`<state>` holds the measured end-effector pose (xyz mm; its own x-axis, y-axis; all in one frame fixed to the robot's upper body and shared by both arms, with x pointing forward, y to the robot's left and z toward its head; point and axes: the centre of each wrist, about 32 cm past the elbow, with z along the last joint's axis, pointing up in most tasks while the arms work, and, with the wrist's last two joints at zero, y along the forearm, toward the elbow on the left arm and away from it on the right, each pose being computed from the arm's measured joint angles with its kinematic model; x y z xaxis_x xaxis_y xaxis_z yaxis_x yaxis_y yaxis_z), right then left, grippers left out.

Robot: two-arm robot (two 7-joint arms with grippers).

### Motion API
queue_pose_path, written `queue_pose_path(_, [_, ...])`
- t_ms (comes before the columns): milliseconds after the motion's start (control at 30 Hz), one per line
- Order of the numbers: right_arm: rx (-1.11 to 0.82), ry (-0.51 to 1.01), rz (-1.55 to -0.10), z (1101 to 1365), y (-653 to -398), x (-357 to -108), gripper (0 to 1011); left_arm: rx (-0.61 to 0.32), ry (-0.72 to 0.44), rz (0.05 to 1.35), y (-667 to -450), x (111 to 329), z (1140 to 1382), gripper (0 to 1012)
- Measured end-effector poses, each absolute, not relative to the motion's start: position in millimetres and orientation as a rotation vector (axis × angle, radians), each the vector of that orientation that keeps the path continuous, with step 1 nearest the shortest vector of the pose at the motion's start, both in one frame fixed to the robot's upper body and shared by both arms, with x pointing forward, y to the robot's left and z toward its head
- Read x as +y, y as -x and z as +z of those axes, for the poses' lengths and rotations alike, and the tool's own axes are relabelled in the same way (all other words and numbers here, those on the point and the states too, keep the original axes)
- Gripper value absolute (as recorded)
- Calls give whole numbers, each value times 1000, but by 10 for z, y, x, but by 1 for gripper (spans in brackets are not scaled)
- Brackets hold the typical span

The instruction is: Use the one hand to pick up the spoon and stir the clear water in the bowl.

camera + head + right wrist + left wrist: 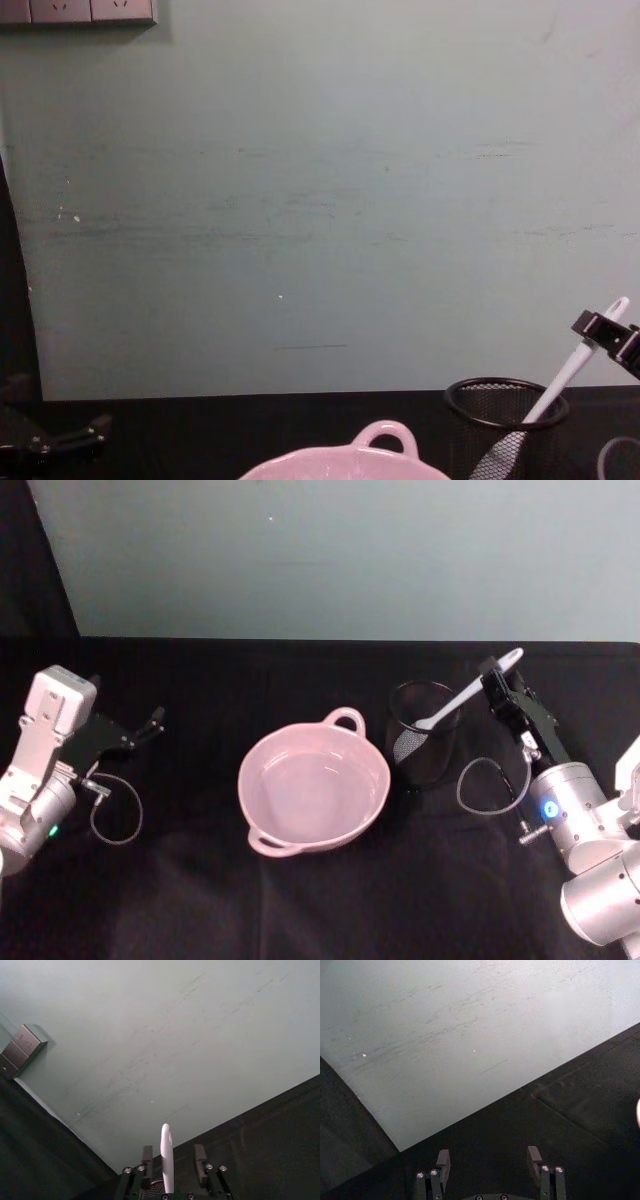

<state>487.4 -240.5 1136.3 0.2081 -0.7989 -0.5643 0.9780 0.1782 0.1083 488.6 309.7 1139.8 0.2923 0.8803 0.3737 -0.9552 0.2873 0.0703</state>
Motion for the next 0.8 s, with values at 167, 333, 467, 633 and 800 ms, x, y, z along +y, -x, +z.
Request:
queue_pose_path(167, [427,-504,-1311,11364,-4873,-2405,392,-285,-304,1248,-4886,3097,11398,1011])
queue_pose_path(333, [427,-504,-1311,11364,-4872,-2405,221,-285,-304,1248,-4886,3097,11398,1011])
queue_pose_path(467, [427,-504,-1311,11364,-4872,-2405,116,-285,-304,1248,-4886,3097,11398,1011])
queue_pose_path(633, [427,-504,-1311,11363,-4872,-2405,111,-285,-305,1248,-4886,3097,11398,1011])
queue_pose_path(800, [427,-504,-1311,11364,-4872,-2405,111,-285,-305,1248,-4886,3097,11398,1011])
